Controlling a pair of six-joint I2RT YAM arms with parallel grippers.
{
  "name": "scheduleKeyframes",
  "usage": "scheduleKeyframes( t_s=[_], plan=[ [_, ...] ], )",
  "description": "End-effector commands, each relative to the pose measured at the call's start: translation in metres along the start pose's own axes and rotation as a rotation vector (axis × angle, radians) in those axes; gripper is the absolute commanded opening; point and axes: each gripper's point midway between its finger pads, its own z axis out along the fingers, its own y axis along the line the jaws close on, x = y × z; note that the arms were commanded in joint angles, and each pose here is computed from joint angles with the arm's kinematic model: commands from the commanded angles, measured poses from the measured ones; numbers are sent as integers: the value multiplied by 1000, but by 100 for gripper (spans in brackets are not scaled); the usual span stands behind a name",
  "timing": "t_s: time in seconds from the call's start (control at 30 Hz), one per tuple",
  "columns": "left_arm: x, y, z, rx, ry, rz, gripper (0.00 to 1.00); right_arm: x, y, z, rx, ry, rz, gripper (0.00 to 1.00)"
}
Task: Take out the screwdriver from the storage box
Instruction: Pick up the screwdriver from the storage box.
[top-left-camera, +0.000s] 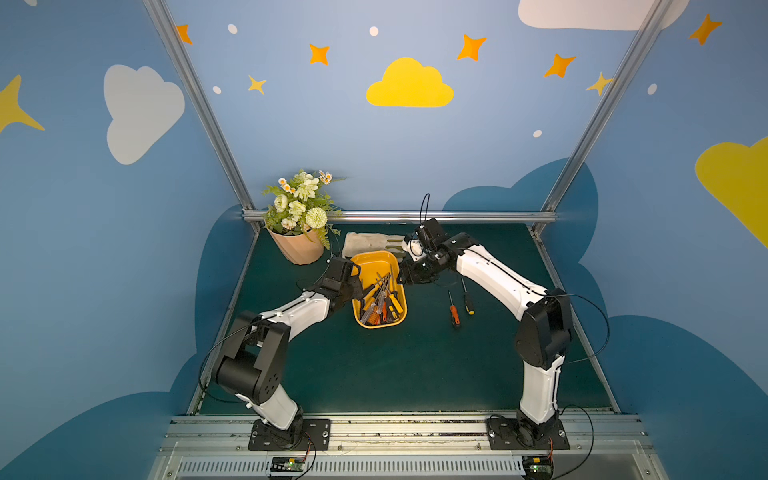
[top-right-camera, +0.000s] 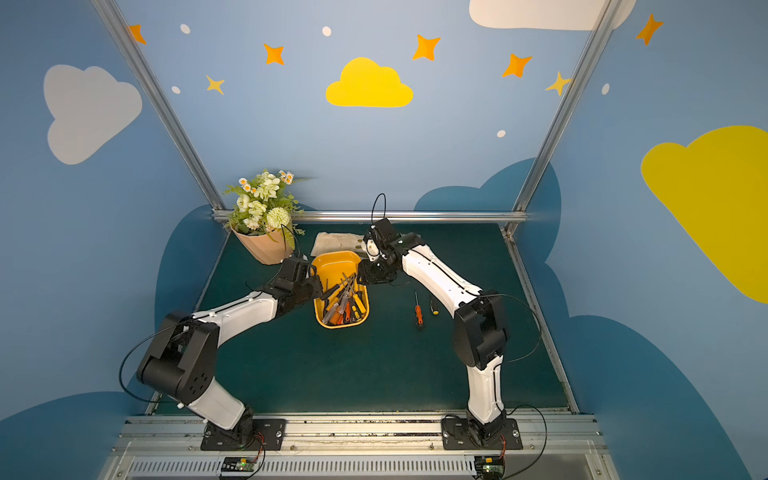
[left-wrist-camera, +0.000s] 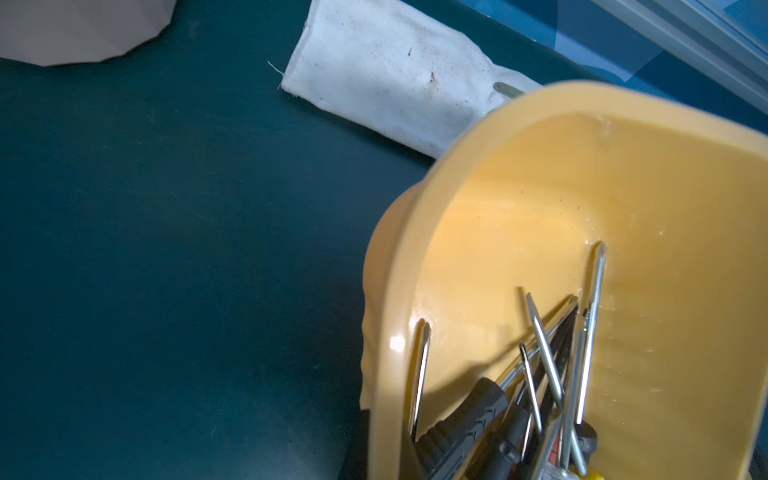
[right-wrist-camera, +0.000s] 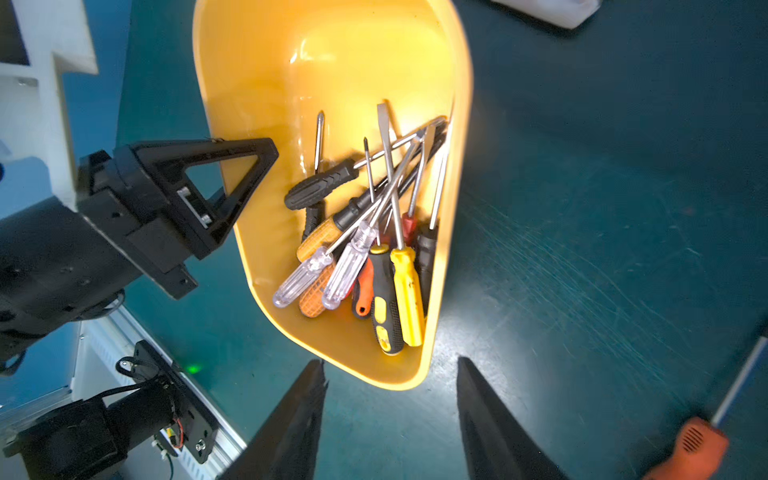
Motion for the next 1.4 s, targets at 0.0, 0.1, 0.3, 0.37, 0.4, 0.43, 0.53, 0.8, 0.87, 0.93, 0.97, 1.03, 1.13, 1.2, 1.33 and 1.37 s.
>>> scheduleKeyframes(
  t_s=[0.0, 0.1, 0.3, 0.37, 0.4, 0.43, 0.53, 0.8, 0.87, 0.93, 0.97, 1.03, 1.13, 1.2, 1.33, 1.37],
  plan=[
    [-44, -31, -22, 118, -148, -35, 2, -2, 20, 16, -35, 21, -20, 53],
    [-43, -29, -21, 109, -150, -37, 2, 3, 23, 27, -14, 65, -33, 53],
    [-45, -29, -21, 106, -157, -46, 3, 12, 25, 52, -13, 110, -14, 51],
    [-45, -29, -21, 108, -155, -50, 2, 14, 22, 62, -3, 121, -4, 50],
    [-45, -28, -21, 106, -156, -53, 2, 15, 21, 66, -6, 130, 4, 50],
    [-45, -27, -21, 98, -153, -59, 2, 16, 21, 71, -8, 137, 9, 49],
    [-42, -22, -20, 74, -145, -80, 2, 16, 21, 82, -9, 143, 17, 48],
    [-35, -18, -16, 58, -133, -90, 2, 25, 14, 111, 32, 207, 5, 48],
    [-33, -18, -15, 61, -126, -91, 2, 26, 15, 114, 35, 208, 0, 47],
    [-33, -18, -16, 60, -123, -91, 3, 28, 15, 117, 50, 218, -4, 44],
    [-32, -17, -15, 56, -121, -90, 2, 29, 14, 118, 66, 224, -7, 42],
    [-32, -16, -14, 51, -121, -89, 2, 32, 10, 119, 89, 238, -12, 37],
    [-34, -18, -13, 56, -123, -88, 2, 34, 10, 120, 99, 246, -18, 26],
    [-35, -19, -12, 57, -116, -83, 2, 32, 11, 116, 98, 239, -23, 18],
    [-33, -17, -11, 47, -109, -82, 2, 27, 16, 105, 94, 215, -47, 3],
    [-31, -16, -11, 42, -106, -85, 2, 26, 17, 102, 92, 209, -52, 0]
  ],
)
